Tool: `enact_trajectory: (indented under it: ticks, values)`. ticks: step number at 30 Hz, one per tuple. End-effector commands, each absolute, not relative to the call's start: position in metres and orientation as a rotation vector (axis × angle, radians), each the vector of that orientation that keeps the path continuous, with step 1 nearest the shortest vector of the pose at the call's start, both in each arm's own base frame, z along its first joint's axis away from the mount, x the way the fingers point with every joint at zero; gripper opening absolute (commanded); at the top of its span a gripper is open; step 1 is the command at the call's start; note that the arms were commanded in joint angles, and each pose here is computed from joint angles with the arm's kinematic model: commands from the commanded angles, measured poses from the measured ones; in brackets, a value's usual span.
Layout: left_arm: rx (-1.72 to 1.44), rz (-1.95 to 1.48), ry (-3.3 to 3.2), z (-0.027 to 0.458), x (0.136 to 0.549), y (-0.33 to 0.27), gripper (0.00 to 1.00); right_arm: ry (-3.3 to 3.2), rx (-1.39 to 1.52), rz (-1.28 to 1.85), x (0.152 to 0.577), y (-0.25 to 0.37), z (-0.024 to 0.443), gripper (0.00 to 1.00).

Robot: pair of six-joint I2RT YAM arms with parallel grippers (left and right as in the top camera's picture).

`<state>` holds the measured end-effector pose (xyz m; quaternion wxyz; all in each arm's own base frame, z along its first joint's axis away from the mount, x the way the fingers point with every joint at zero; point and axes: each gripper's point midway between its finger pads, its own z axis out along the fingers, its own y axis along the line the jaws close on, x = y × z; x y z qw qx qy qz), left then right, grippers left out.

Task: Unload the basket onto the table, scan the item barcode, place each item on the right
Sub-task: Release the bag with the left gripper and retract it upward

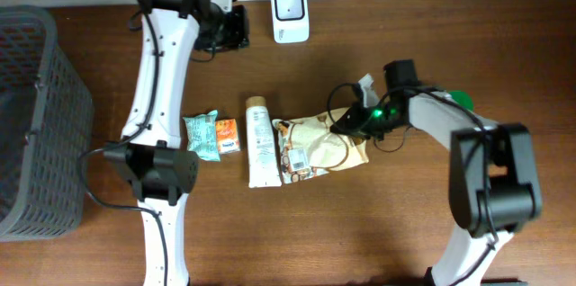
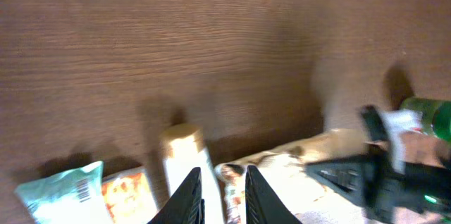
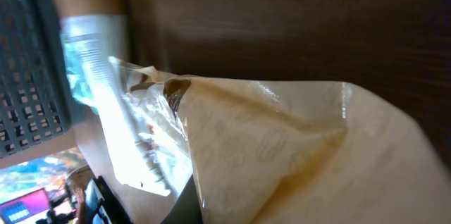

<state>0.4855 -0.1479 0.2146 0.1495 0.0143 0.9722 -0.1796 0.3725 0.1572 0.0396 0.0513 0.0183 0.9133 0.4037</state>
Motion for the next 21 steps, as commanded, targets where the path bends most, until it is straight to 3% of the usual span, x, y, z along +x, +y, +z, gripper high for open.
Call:
enact_trajectory:
  ticks: [1,7,9,12,21]
  values:
    - [-0.014,-0.432,2.77,0.223,0.491,-0.116,0.34,2.613,-0.043,1.281,0.378,0.151,0.1,0.04]
    - [-0.108,-0.336,2.788,0.219,0.492,-0.079,0.7,2.444,0.08,1.365,0.376,0.109,0.168,0.04]
    - [-0.121,-0.27,2.79,0.217,0.493,-0.071,0.99,2.433,0.225,1.398,0.371,0.094,0.183,0.04]
    - [-0.133,-0.203,2.787,0.216,0.494,-0.063,0.99,2.426,0.393,1.417,0.364,0.077,0.196,0.04]
    - [-0.134,-0.198,2.787,0.216,0.494,-0.062,0.99,2.134,0.414,1.808,0.343,0.057,0.28,0.04]
